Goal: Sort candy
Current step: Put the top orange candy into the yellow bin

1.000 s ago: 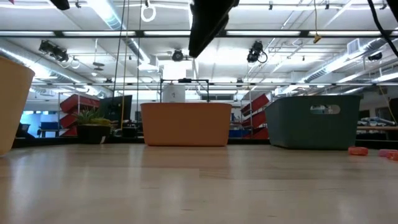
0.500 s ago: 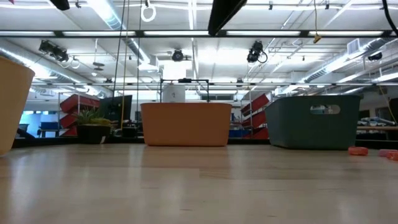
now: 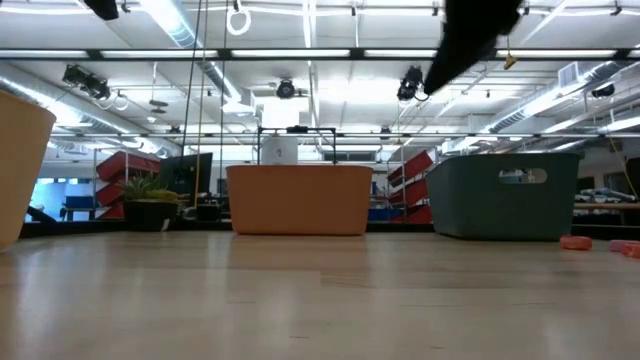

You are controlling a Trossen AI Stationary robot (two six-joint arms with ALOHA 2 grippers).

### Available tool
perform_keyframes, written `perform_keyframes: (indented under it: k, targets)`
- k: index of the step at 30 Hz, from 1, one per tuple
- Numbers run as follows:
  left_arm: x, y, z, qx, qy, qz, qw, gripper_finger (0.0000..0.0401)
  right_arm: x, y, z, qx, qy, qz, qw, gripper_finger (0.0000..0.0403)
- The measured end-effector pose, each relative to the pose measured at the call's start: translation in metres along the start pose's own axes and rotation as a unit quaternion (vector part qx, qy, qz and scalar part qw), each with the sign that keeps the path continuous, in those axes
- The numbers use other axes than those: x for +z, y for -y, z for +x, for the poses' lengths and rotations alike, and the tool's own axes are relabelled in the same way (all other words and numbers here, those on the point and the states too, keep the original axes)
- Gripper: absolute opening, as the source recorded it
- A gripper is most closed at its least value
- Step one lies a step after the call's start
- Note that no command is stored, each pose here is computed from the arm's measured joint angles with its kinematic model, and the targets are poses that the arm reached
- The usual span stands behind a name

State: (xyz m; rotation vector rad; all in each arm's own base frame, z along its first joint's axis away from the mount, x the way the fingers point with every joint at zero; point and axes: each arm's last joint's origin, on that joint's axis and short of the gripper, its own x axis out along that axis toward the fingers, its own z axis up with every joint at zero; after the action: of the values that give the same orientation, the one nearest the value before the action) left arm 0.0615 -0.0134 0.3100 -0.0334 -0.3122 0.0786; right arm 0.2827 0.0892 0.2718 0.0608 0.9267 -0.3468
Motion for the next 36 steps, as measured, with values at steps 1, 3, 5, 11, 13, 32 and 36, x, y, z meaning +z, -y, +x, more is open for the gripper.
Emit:
perform_keyframes:
  k: [1,3,5,11,13,32,36]
  targets:
    - [-0.001,0.002,0.003,-0.001,-0.006,0.004,1.0,0.0067,-0.008,0.003,-0.001,0.003,0.003,0.009,1.0,0.0079]
    - [-0.004,0.005,0.009,-0.002,-0.016,0.012,1.0,0.0067,-0.022,0.009,-0.004,0.009,0.008,0.029,1.0,0.0079]
    - [-0.008,0.01,0.016,-0.004,-0.031,0.032,0.999,0.0067,-0.036,0.015,-0.006,0.012,0.007,0.046,0.999,0.0077]
    - [-0.022,0.023,0.038,-0.001,-0.071,0.077,0.995,0.0067,-0.073,0.029,-0.011,0.018,-0.002,0.077,0.997,0.007]
    - [-0.025,0.025,0.043,0.014,-0.077,0.085,0.993,0.0067,-0.083,0.032,-0.013,0.023,-0.002,0.083,0.996,0.0068]
    - [-0.061,0.045,0.074,0.026,-0.157,0.114,0.981,0.0067,-0.121,0.034,-0.014,0.034,-0.062,0.14,0.988,0.0068]
    - [-0.069,0.048,0.078,0.026,-0.173,0.108,0.979,0.0067,-0.127,0.032,-0.008,0.008,-0.094,0.135,0.986,0.0076]
